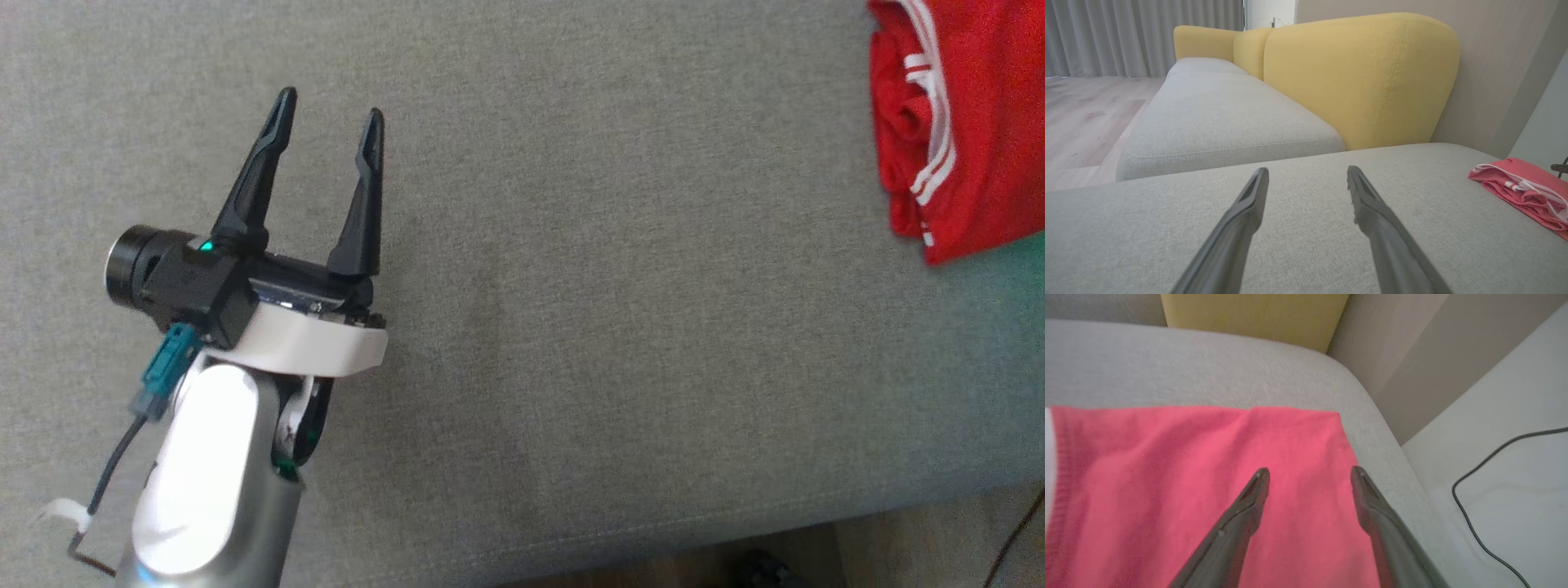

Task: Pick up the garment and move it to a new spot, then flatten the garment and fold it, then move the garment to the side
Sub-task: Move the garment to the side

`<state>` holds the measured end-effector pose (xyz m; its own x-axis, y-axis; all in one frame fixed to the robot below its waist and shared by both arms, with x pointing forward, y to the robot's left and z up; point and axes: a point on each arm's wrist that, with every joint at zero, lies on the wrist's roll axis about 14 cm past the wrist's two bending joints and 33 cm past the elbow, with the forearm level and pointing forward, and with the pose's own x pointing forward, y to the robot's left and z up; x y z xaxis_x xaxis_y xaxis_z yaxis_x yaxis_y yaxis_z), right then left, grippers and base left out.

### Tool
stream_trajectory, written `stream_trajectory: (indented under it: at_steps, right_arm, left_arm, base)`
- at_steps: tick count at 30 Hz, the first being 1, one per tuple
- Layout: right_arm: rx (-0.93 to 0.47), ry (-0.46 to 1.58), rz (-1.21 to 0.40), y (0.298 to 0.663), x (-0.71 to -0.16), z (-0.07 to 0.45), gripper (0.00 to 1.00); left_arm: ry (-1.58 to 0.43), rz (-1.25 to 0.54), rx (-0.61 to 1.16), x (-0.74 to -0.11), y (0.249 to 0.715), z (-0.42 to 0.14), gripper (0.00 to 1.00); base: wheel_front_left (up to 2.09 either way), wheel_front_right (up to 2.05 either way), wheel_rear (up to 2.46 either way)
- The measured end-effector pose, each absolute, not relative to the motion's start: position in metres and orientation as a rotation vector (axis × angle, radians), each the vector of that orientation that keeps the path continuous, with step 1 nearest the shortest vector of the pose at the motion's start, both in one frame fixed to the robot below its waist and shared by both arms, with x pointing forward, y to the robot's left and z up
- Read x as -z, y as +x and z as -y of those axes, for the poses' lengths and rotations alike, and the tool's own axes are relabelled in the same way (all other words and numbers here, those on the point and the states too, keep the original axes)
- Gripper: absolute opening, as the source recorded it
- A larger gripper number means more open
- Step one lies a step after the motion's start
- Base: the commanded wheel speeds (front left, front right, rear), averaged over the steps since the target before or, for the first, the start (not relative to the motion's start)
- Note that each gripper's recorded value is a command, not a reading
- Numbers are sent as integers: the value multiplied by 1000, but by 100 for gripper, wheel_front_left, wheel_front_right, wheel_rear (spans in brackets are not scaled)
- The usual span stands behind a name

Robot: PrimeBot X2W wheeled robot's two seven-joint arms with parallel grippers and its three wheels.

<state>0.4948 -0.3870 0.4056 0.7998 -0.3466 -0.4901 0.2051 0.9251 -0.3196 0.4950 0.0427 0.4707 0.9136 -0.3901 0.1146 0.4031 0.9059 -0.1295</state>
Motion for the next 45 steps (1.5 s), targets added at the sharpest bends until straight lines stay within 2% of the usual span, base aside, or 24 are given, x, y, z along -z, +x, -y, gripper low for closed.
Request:
stream_trajectory:
  at_steps: [7,17,27,33,45]
  right_arm:
    - [228,-213,-291,501,-457,347,100]
    - [55,-92,-92,451,-489,248,100]
    - [-118,3,-19,429,-510,168,100]
    - [-147,34,-36,410,-508,155,100]
    - [-129,84,-42,376,-511,159,100]
  left_arm:
    - [-134,105,396,-488,480,-49,100]
    - [-93,118,312,-508,443,-76,100]
    - [-67,122,190,-516,415,-120,100]
    - [-51,111,154,-516,392,-134,100]
    - [-33,88,127,-511,359,-144,100]
  base:
    - [0,0,0]
    - [0,0,0]
    - [0,0,0]
    - [0,0,0]
    - [0,0,0]
